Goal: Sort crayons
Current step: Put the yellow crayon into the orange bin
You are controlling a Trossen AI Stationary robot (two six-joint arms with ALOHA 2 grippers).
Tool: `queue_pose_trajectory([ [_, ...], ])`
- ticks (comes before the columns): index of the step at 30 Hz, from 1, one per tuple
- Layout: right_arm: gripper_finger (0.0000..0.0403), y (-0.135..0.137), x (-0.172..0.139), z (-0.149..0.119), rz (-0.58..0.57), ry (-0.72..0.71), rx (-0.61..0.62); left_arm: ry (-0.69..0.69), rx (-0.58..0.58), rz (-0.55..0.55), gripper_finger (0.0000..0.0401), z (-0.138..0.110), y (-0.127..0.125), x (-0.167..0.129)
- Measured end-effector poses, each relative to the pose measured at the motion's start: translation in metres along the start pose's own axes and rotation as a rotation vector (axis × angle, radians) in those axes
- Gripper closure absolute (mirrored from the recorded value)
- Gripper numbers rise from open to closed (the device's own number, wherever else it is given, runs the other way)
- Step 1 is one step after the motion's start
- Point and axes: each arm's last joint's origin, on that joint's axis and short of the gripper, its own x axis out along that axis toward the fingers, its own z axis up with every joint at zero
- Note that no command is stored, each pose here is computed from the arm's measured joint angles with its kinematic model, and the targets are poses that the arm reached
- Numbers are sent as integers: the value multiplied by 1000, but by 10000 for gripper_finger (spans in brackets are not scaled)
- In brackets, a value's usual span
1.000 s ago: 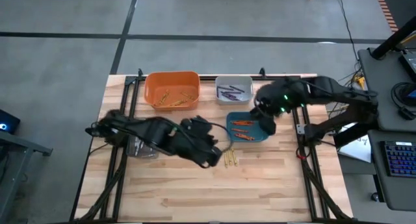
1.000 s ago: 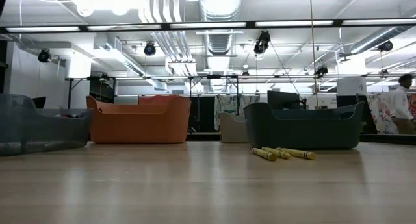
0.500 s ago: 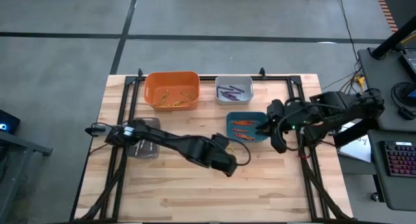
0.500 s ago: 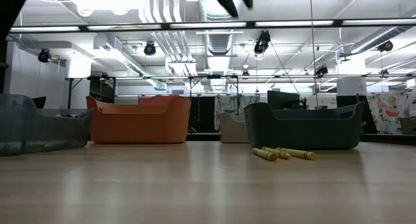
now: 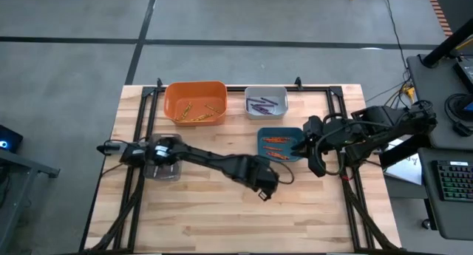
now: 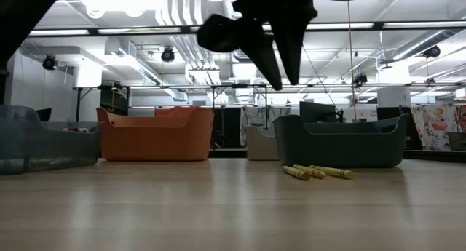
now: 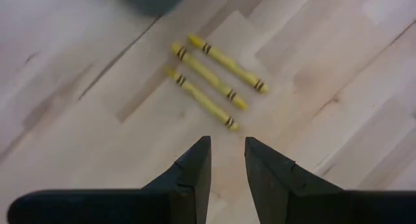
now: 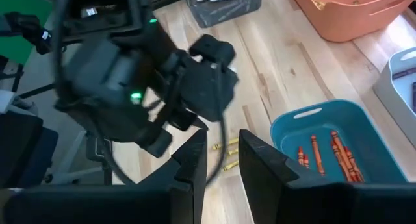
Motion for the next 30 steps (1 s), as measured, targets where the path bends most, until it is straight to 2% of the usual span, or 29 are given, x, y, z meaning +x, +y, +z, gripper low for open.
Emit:
queue_pose_trajectory([
  [7, 319, 0, 0, 0, 0, 0, 0, -13, 5, -71, 325, 18, 5, 17],
  [11, 324, 0, 0, 0, 0, 0, 0, 12, 22, -122, 325, 15, 3, 30],
  [13, 326, 0, 0, 0, 0, 0, 0, 33, 24, -100, 325, 11, 7, 34],
  [18, 321, 0, 0, 0, -2, -1, 8, 70, 42, -52, 325, -7, 23, 20],
  [21, 322, -1, 0, 0, -26, -14, 8, 61, 37, -47, 325, -18, 45, 5],
  [23, 324, -1, 1, 0, -42, -20, 7, 30, 19, -88, 325, -24, 61, -1],
  [25, 326, -2, 1, 0, -50, -24, 7, -17, -51, -177, 325, -30, 75, -1],
  [30, 327, -2, 1, 0, -61, -29, 8, -124, -415, -432, 325, -43, 90, 23],
])
